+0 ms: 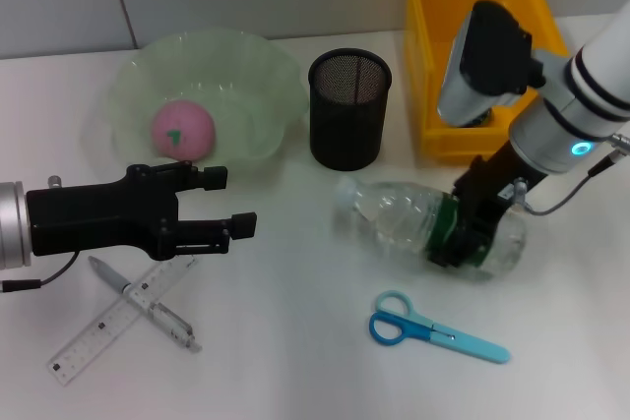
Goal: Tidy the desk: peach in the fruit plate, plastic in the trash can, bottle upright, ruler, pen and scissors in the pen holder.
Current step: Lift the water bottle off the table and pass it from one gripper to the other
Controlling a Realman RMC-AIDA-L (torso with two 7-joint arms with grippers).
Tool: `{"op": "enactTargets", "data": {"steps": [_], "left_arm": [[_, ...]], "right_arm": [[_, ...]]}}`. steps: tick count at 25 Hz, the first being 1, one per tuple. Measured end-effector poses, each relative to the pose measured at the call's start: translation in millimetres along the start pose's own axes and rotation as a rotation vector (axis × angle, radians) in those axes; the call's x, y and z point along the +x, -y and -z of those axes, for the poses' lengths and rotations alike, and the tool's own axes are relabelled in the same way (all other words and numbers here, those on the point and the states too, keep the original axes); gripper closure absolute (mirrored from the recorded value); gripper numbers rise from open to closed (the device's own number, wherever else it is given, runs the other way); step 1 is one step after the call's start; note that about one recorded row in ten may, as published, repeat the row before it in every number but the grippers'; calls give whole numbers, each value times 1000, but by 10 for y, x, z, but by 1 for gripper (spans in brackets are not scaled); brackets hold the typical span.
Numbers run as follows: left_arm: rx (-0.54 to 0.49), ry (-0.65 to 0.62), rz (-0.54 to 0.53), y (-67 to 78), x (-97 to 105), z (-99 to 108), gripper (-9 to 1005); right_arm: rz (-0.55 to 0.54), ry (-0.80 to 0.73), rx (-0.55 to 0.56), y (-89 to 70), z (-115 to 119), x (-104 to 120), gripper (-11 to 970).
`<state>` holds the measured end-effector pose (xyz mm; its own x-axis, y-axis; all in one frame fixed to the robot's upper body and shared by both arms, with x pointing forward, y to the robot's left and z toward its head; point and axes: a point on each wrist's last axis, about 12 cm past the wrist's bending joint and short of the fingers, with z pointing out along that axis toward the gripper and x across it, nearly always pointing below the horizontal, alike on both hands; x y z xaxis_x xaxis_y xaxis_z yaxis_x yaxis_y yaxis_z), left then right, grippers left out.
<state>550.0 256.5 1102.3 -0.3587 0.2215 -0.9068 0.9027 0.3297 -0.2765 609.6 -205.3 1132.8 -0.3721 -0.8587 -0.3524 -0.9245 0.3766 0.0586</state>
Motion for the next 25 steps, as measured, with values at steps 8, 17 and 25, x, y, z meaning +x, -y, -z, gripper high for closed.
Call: {"op": "enactTargets", "data": {"steps": [8,17,25], "left_arm": [[-21,38,21,-12,1,55,159],[-62,247,103,0,-18,190,159],[-32,465,130,66,-100,291,159]], "right_arm": [[-16,198,-37,-50,252,83,214],[-48,654,-75,-98,475,347,208],[-48,920,-128,-209,398,416,203]]}}
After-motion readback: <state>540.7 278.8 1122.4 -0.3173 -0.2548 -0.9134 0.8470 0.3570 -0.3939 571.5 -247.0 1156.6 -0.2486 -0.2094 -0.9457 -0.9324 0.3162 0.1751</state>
